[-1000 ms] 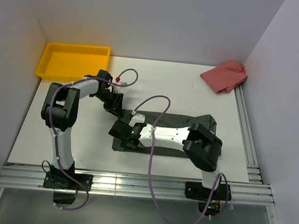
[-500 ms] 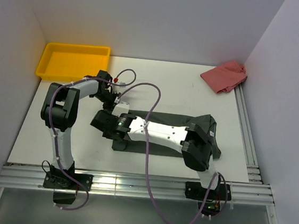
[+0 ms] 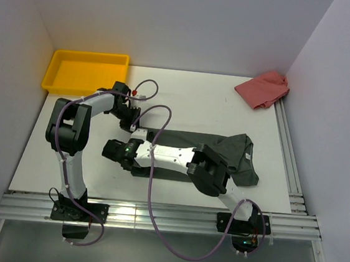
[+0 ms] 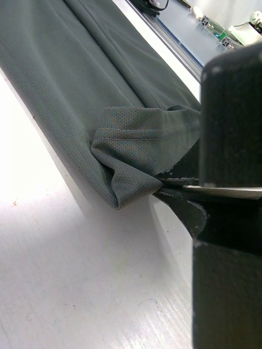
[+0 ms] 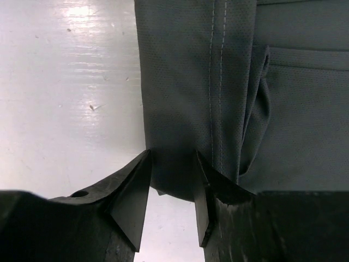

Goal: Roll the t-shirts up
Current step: Roll the tshirt

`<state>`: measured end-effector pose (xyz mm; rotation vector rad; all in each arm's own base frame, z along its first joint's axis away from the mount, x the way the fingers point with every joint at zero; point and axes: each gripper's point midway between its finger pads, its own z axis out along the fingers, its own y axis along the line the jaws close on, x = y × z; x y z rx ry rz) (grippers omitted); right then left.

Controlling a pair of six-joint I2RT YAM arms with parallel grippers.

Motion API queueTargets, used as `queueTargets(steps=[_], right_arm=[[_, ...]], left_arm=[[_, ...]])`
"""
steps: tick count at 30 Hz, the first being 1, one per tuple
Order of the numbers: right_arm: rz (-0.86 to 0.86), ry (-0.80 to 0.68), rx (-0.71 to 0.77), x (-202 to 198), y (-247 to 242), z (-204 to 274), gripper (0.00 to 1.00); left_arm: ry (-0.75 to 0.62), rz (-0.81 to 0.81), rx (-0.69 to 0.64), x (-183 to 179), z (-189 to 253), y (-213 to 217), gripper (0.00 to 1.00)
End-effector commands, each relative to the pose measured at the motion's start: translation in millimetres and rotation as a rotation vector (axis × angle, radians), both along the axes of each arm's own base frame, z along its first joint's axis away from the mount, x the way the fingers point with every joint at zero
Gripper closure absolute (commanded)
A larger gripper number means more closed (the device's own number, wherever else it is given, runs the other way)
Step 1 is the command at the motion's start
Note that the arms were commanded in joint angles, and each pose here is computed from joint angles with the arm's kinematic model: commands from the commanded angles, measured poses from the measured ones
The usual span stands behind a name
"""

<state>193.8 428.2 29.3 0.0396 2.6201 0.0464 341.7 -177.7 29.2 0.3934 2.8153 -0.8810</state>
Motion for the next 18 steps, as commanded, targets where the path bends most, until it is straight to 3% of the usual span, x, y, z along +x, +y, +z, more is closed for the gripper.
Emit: queueTargets(steps=[1, 8, 18], right_arm=[[-0.011, -0.047, 0.007, 2, 5, 15, 0.56], [0.013, 0.0, -0.021, -9, 7, -2, 0.5], [0.012, 0.051, -0.102, -21, -7, -21, 0.5]], left_arm=[[-0.057, 0.008, -0.005, 6, 14, -1, 0.96], [-0.053, 0.009, 0.002, 6, 12, 0, 0.96], [-0.053, 0.019, 0.022, 7, 7, 3, 0.97]])
